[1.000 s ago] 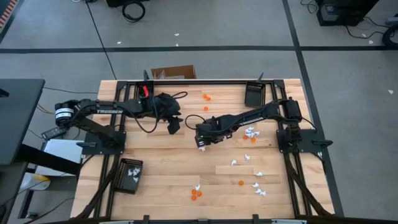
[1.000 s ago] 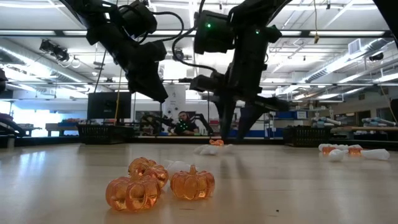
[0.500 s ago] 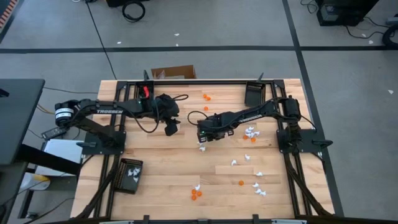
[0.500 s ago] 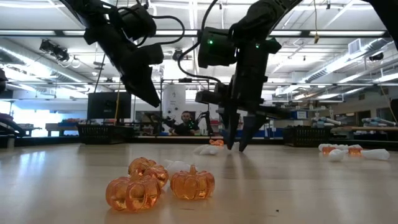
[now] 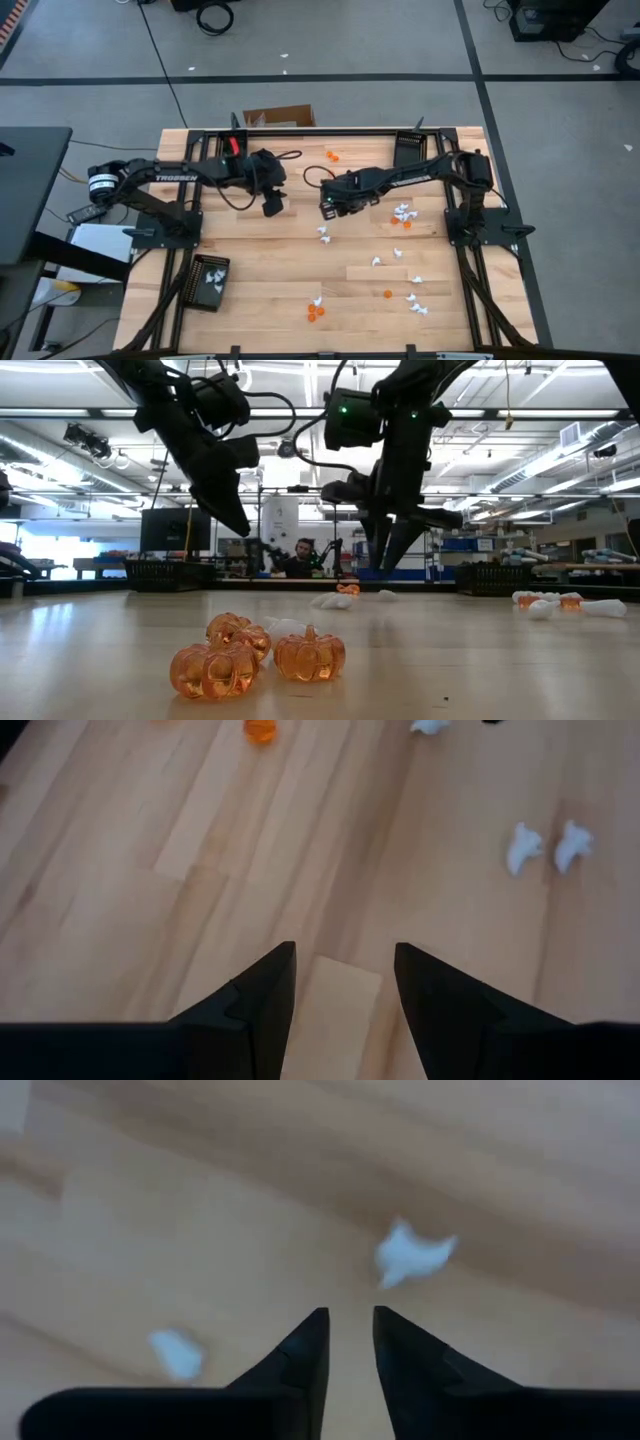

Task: Sort Halloween decoration
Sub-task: Put the white ghost toy into the bottom black basket

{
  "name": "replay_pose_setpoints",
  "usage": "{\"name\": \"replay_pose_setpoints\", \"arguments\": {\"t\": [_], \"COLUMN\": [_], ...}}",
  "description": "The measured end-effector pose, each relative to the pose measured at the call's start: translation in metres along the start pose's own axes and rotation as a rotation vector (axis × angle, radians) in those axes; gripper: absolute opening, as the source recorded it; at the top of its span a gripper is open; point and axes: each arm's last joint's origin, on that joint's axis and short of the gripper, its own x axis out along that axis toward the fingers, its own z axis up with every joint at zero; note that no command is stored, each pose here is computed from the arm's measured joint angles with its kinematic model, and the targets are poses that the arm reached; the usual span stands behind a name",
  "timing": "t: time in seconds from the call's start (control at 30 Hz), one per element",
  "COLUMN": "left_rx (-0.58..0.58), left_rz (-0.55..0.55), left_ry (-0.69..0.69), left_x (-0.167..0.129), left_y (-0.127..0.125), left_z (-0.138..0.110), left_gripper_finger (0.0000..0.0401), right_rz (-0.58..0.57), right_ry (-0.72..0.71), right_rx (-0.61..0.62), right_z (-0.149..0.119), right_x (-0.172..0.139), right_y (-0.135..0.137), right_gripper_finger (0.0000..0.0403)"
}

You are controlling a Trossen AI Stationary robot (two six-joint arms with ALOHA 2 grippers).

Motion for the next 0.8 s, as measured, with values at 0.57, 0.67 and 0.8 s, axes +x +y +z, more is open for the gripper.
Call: {"name": "replay_pose_setpoints", "arguments": {"t": [0.57, 0.67, 0.8], "left_rx": [-0.018, -0.016, -0.014], "left_rz": [0.026, 0.026, 0.026], "left_ry": [0.025, 0.035, 0.036], "left_x": [0.0, -0.001, 0.0], "left_y": [0.011, 0.011, 0.011], "left_z": [-0.003, -0.004, -0.005], "left_gripper_finger": [0.0181, 0.0181, 0.0181], "right_rz": [-0.027, -0.027, -0.021], "right_ry": [0.035, 0.042, 0.052], "right_rx": [-0.363, -0.541, -0.776], "right_z": [0.034, 0.036, 0.032], "right_x": [0.016, 0.016, 0.015], "right_y": [-0.02, -0.022, -0.02], "right_gripper_finger": [0.0199, 0.0198, 0.0197]}}
